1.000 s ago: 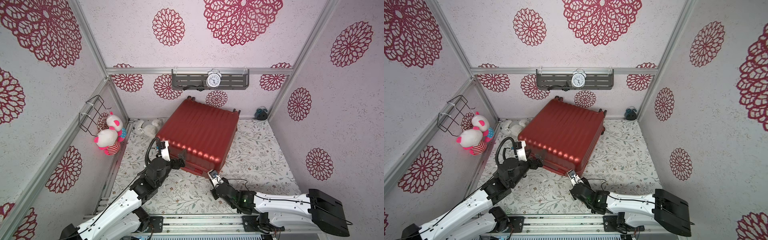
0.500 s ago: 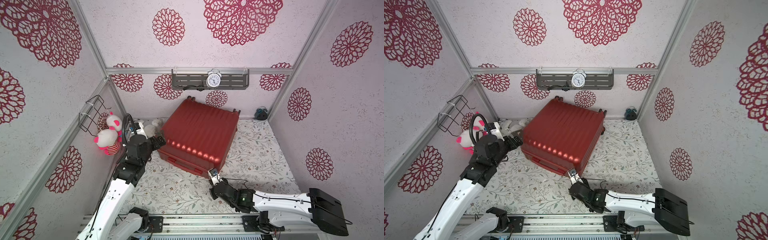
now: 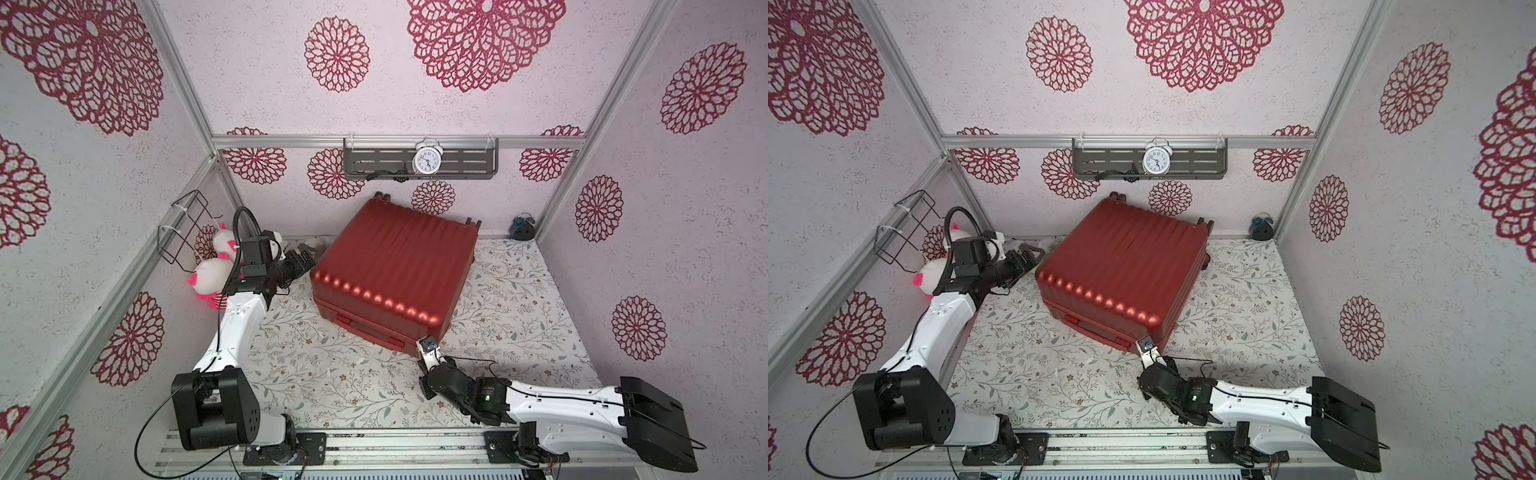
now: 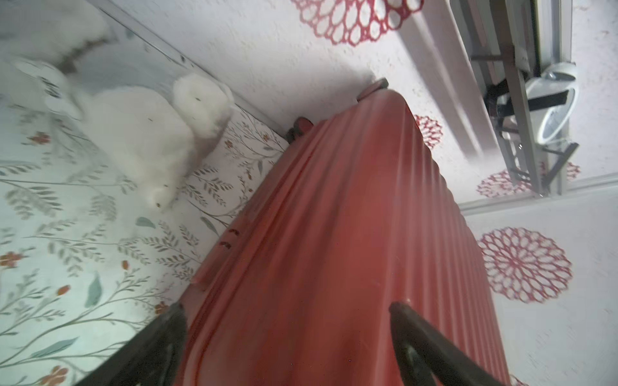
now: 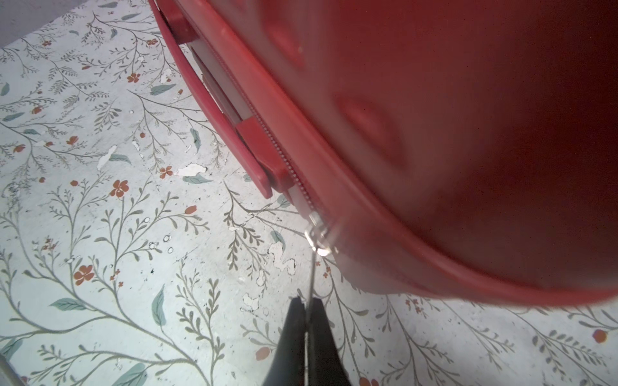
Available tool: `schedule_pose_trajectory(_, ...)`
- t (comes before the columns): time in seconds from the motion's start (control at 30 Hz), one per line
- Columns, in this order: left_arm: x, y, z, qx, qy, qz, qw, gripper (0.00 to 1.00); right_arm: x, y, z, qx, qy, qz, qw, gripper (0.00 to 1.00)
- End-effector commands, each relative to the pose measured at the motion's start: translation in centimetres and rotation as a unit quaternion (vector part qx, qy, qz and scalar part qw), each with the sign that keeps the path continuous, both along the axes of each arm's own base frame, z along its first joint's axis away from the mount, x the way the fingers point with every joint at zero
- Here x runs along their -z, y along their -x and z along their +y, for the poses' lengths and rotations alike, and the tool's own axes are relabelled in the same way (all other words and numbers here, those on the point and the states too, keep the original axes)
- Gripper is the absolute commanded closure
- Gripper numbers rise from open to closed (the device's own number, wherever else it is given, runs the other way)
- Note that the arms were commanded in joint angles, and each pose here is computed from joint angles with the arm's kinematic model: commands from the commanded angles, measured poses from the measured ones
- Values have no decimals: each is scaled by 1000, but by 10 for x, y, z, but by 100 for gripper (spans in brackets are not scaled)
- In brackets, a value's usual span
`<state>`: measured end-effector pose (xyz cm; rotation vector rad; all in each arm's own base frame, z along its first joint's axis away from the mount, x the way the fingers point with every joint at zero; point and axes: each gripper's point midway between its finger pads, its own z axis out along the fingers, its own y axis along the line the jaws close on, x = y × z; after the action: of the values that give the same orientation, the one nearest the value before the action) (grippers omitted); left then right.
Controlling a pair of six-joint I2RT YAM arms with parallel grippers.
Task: Open the suitcase zippers
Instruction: Unzip the zipper on the suitcase.
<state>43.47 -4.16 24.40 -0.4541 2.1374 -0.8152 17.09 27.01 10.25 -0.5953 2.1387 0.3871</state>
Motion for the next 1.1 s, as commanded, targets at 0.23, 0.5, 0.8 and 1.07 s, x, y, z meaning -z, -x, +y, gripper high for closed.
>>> schedule_pose_trajectory(0.23,-10,25,-63,108,31,-42,993,2,12,23,2,-34,27,48,998,100)
schedule_pose_trajectory(0.5,23,53,-90,118,12,-12,993,2,14,17,2,-19,42,41,998,100)
schedule_pose_trajectory(0.8,38,87,-153,166,16,-4,986,1,24,21,2,-1,28,73,997,100)
schedule_pose_trajectory(1.07,42,127,-188,192,6,-7,981,1,16,24,-2,2,-8,75,997,100)
